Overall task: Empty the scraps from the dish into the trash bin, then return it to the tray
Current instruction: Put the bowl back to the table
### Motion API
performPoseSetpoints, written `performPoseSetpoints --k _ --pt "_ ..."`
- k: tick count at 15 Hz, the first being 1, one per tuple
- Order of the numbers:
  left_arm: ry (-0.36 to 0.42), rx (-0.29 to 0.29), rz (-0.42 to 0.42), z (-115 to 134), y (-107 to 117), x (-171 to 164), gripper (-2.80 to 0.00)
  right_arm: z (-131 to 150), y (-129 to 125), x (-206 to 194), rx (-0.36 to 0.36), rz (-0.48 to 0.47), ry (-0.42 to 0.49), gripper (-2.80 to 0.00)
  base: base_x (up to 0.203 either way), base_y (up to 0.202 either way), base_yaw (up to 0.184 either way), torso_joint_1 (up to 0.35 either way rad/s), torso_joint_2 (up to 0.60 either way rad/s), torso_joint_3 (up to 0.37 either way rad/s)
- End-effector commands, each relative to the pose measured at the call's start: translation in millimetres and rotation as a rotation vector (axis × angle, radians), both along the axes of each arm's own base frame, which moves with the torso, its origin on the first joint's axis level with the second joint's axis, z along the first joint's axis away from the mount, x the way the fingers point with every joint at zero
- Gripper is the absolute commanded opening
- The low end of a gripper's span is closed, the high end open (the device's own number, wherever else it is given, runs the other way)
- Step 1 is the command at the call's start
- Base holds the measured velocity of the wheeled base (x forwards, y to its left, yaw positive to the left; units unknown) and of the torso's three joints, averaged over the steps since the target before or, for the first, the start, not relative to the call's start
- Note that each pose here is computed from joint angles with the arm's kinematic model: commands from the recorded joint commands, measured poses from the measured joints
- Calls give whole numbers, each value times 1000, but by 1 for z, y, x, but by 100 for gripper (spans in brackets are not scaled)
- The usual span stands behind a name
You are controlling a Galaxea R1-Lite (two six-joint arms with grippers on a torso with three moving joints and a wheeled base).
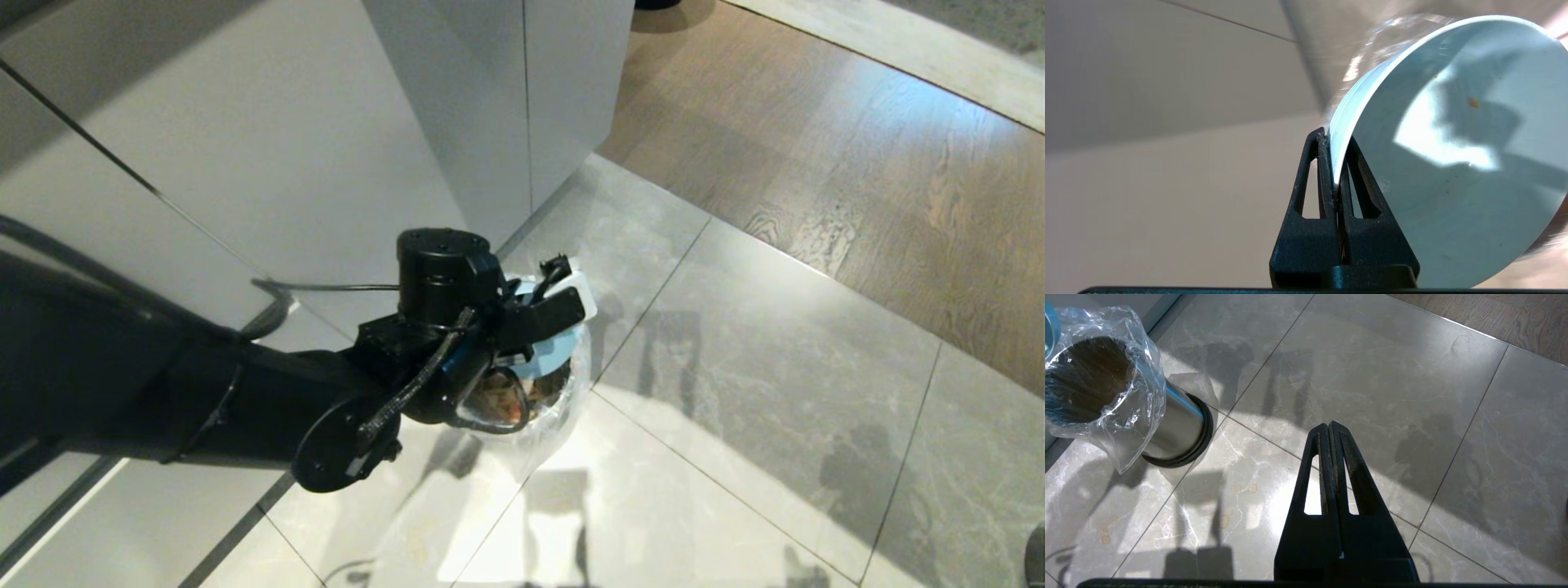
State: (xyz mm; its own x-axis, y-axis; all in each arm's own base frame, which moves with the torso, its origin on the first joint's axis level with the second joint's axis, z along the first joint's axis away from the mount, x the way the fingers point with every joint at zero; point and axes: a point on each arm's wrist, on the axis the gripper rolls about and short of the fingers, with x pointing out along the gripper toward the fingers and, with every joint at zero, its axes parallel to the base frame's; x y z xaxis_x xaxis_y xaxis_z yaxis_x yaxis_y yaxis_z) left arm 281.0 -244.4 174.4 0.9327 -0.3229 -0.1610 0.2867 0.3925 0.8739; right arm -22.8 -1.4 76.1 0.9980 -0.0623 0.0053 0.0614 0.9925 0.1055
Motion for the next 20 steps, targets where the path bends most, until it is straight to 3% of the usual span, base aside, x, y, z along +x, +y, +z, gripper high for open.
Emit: performPoseSetpoints --k 1,6,11,13,20 --pt "37 -105 18 3 6 2 -280 0 0 0 1 -1 0 -280 0 0 0 0 0 0" --pt "132 -298 73 8 18 4 -280 0 0 0 1 -1 -2 -280 0 0 0 0 0 0" --pt "368 -528 -15 12 28 -3 -280 0 0 0 1 -1 1 -280 0 0 0 0 0 0" --pt "417 -601 -23 17 35 -6 -280 0 0 0 1 -1 1 -280 0 0 0 0 0 0" --pt "382 -680 -10 40 82 4 -280 0 0 0 1 -1 -2 -280 0 0 0 0 0 0"
